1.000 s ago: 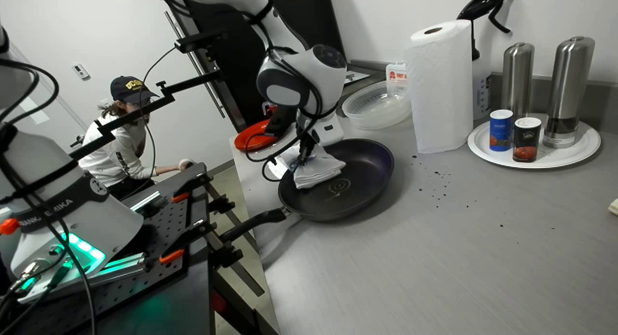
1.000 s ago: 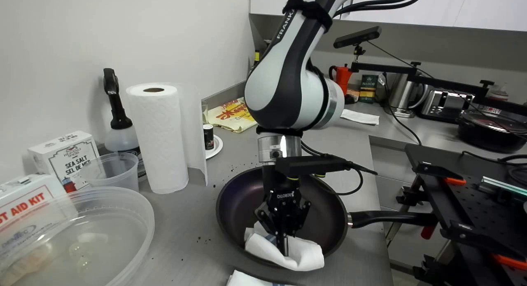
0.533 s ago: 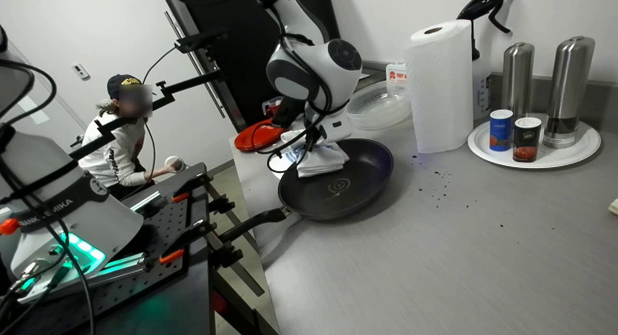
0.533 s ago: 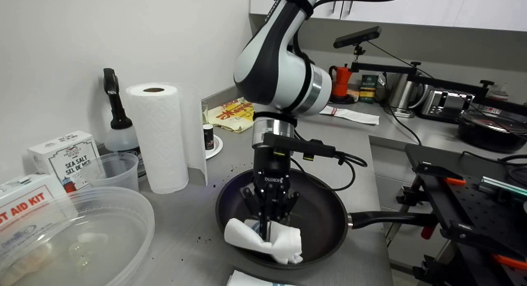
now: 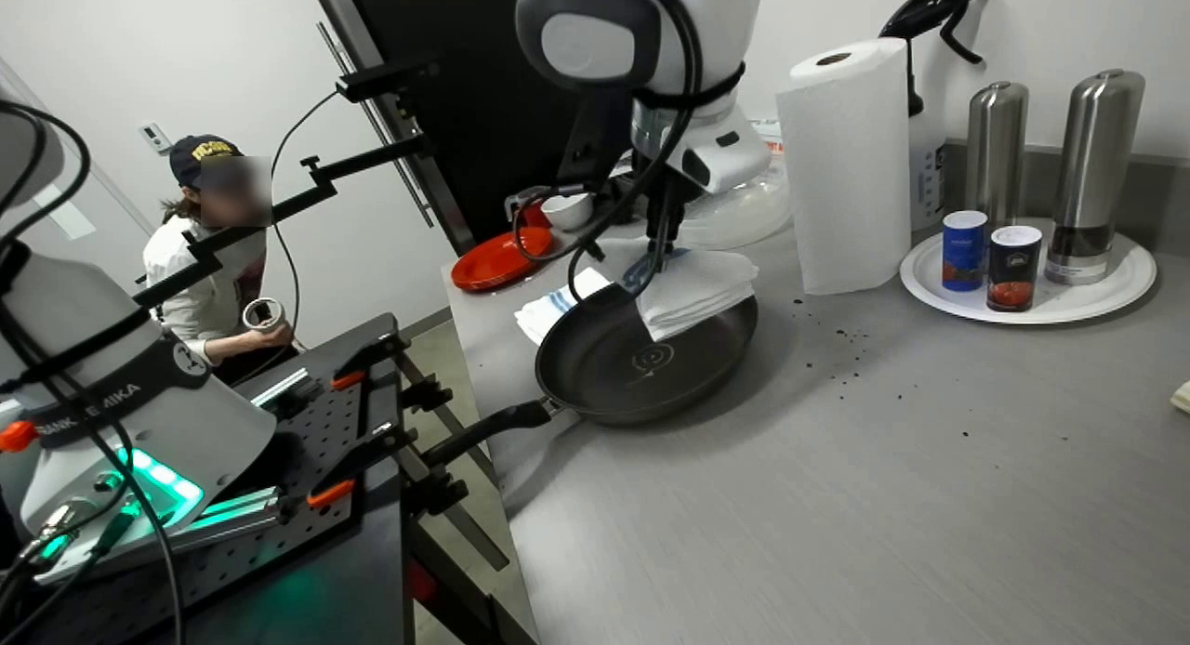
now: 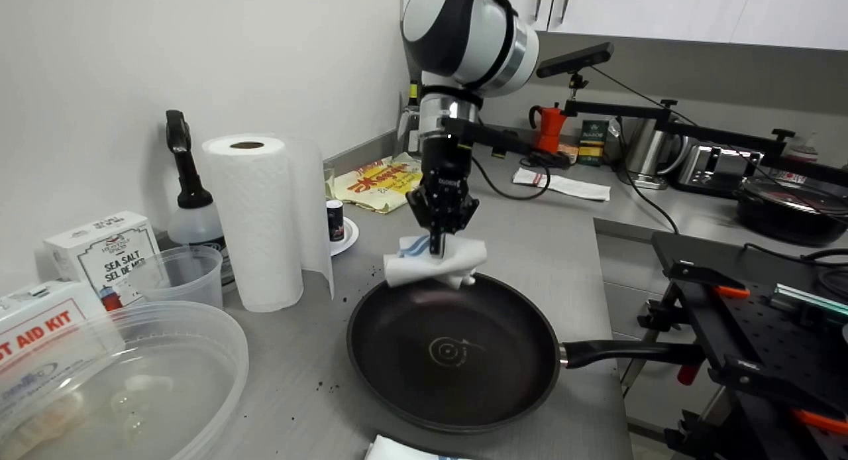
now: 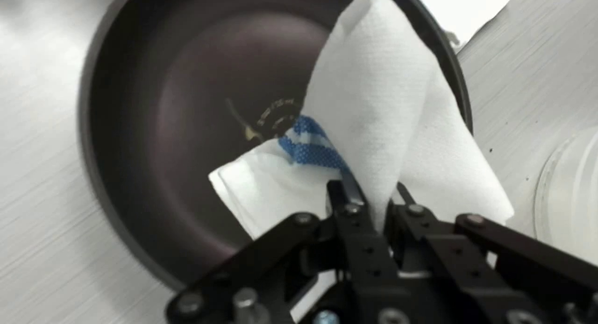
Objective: Wipe the pan with a towel
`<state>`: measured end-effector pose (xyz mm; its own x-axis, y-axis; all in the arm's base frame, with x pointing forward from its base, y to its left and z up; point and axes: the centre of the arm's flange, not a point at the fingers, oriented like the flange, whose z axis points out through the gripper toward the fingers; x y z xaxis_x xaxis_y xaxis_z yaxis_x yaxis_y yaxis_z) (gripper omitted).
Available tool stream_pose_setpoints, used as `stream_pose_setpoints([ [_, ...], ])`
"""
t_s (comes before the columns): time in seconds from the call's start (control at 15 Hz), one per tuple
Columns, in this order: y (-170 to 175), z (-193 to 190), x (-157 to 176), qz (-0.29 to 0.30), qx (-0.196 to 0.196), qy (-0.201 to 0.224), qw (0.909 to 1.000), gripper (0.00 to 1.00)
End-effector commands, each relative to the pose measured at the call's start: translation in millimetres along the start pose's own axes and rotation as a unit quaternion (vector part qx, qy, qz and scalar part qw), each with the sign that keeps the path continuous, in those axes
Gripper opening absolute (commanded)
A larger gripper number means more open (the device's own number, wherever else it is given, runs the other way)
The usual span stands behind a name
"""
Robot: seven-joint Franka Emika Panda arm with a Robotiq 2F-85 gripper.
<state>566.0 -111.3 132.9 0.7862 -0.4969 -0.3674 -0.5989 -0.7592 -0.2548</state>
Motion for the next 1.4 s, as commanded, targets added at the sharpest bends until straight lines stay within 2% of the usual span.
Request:
stream_pose_setpoints([
  [0.0, 34.4, -74.7, -4.2, -0.017, -0.044, 0.078, 0.9958, 0.03],
  [0.2, 67.1, -119.5, 11.5, -0.022, -0.078, 0.165, 0.983, 0.03],
  [0.33, 86.8, -135.4, 22.3, -0.019, -0.096, 0.224, 0.9696, 0.03],
  [0.6, 126.2, -137.4, 40.6, -0.004, -0.133, 0.333, 0.9334, 0.03],
  [0.73, 141.7, -128.9, 45.4, 0.005, -0.141, 0.361, 0.922, 0.03],
  [0.93, 158.7, -104.3, 49.3, 0.015, -0.152, 0.376, 0.9139, 0.03],
  [1.33, 168.7, -51.0, 67.5, 0.049, -0.147, 0.371, 0.9155, 0.03],
])
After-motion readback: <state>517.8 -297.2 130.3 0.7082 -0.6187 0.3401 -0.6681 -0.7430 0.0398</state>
